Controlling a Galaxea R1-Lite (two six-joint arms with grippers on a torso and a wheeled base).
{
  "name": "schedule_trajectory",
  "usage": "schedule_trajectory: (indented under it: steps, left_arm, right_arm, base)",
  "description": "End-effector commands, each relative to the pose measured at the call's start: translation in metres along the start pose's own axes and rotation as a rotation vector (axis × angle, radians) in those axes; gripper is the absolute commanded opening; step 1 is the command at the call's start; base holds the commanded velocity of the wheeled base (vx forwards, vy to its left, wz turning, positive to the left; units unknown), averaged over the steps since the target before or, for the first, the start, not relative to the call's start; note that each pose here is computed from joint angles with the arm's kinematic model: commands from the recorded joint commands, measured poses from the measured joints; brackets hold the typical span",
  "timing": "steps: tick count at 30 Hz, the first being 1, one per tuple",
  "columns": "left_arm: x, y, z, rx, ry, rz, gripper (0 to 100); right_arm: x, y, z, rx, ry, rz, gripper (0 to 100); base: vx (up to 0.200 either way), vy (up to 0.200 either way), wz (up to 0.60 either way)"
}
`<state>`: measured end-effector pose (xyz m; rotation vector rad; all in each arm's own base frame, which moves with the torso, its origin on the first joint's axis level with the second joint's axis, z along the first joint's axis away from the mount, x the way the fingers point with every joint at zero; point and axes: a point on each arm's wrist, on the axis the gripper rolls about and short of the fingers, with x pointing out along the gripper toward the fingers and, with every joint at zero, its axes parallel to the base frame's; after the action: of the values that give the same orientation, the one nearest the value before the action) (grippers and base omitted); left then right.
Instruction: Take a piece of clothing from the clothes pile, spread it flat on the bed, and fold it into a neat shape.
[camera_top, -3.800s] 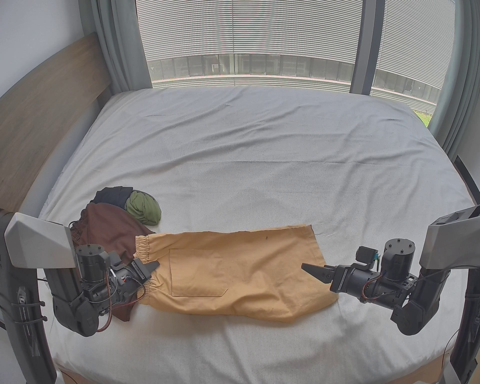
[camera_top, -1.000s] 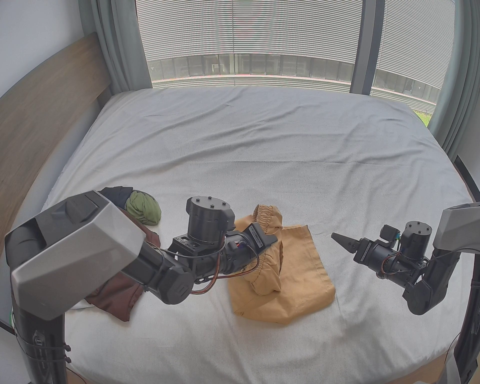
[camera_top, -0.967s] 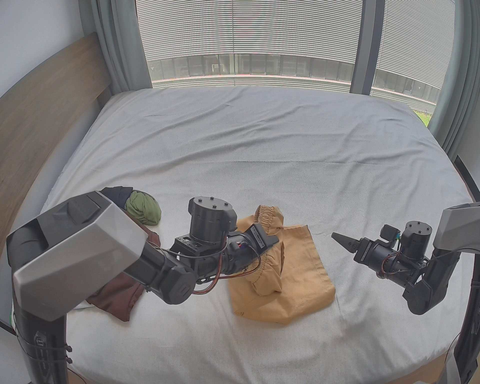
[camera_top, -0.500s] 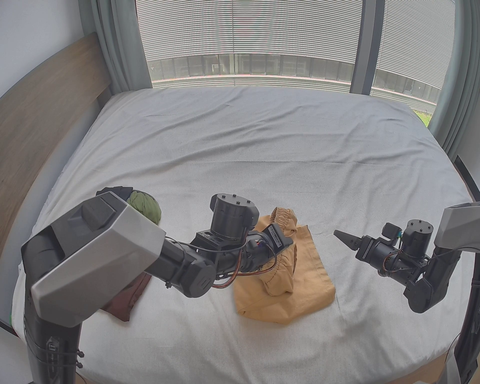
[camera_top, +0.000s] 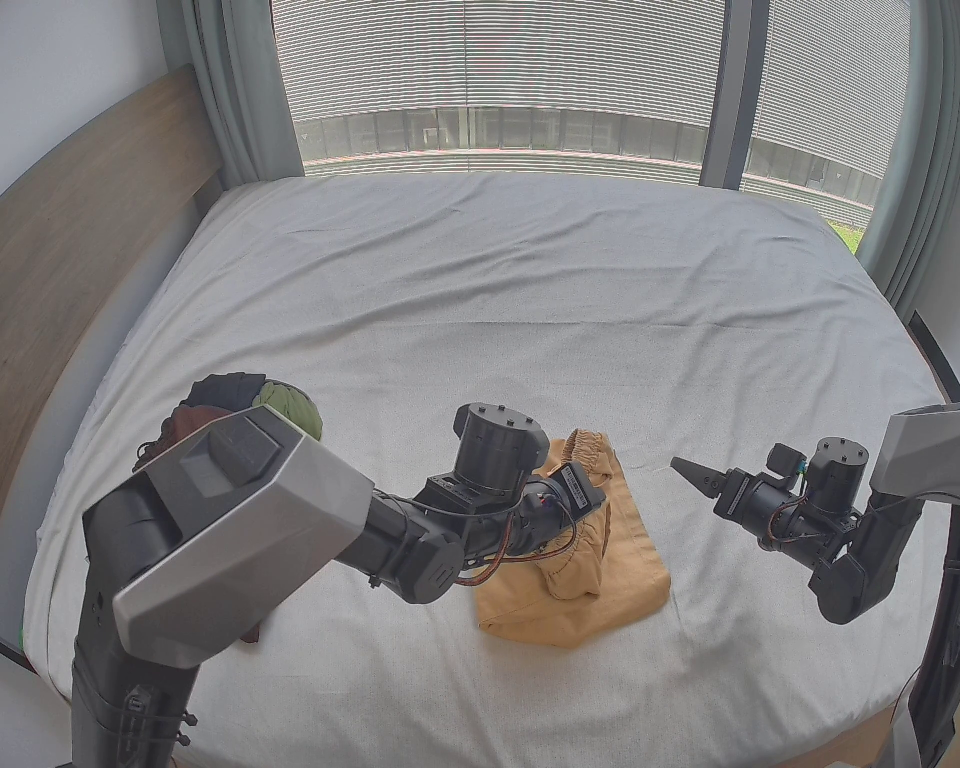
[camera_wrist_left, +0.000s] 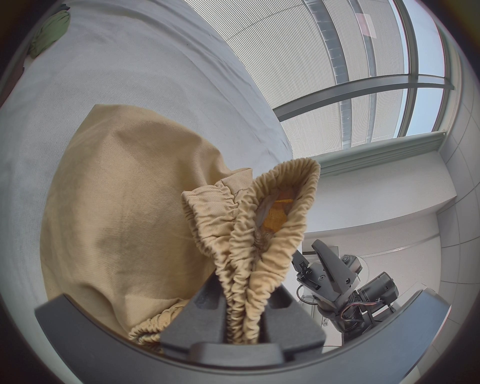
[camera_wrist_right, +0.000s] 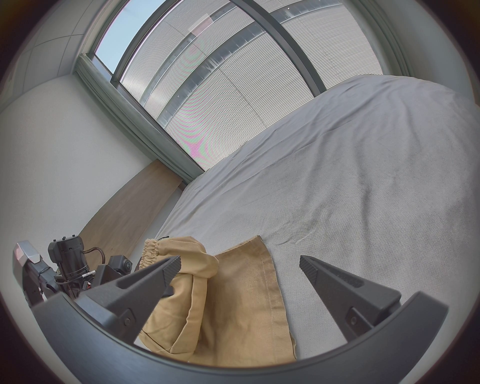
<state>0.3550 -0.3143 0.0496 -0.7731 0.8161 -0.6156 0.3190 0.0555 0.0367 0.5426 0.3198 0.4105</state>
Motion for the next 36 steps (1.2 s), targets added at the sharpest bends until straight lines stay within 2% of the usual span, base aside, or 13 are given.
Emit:
schedule_trajectory:
  steps: [1, 8, 9, 22, 24, 30, 36]
  left_arm:
    - [0.005, 0.005, -0.004, -0.002, 0.009, 0.01, 0]
    - [0.005, 0.006, -0.004, -0.002, 0.011, 0.012, 0]
    - [0.006, 0.006, -0.005, -0.002, 0.011, 0.012, 100]
    - [0.0, 0.012, -0.003, 0.009, -0.037, 0.063, 100]
    - [-0.008, 0.008, 0.0, 0.018, -0.043, 0.062, 100]
    - [-0.028, 0.015, 0.0, 0.066, -0.031, 0.104, 100]
    - [-0.051, 0.012, 0.012, 0.068, -0.06, 0.106, 100]
  right_arm:
    - [0.0, 0.0, 0.0, 0.0, -0.001, 0.0, 100]
    - [0.0, 0.0, 0.0, 0.0, -0.001, 0.0, 100]
    - [0.0, 0.0, 0.001, 0.001, -0.002, 0.001, 100]
    - [0.001, -0.001, -0.003, 0.003, 0.011, -0.002, 100]
    - [0.0, -0.001, -0.005, 0.004, 0.017, -0.004, 100]
    - [0.0, -0.006, -0.017, 0.02, 0.067, -0.026, 100]
    - [0.0, -0.012, -0.026, 0.037, 0.123, -0.06, 100]
  base:
    - [0.0, 0.0, 0.0]
    - [0.0, 0.0, 0.0]
    - [0.0, 0.0, 0.0]
    - [0.0, 0.0, 0.0]
    - [0.0, 0.0, 0.0]
    - [0.0, 0.0, 0.0]
    - [0.0, 0.0, 0.0]
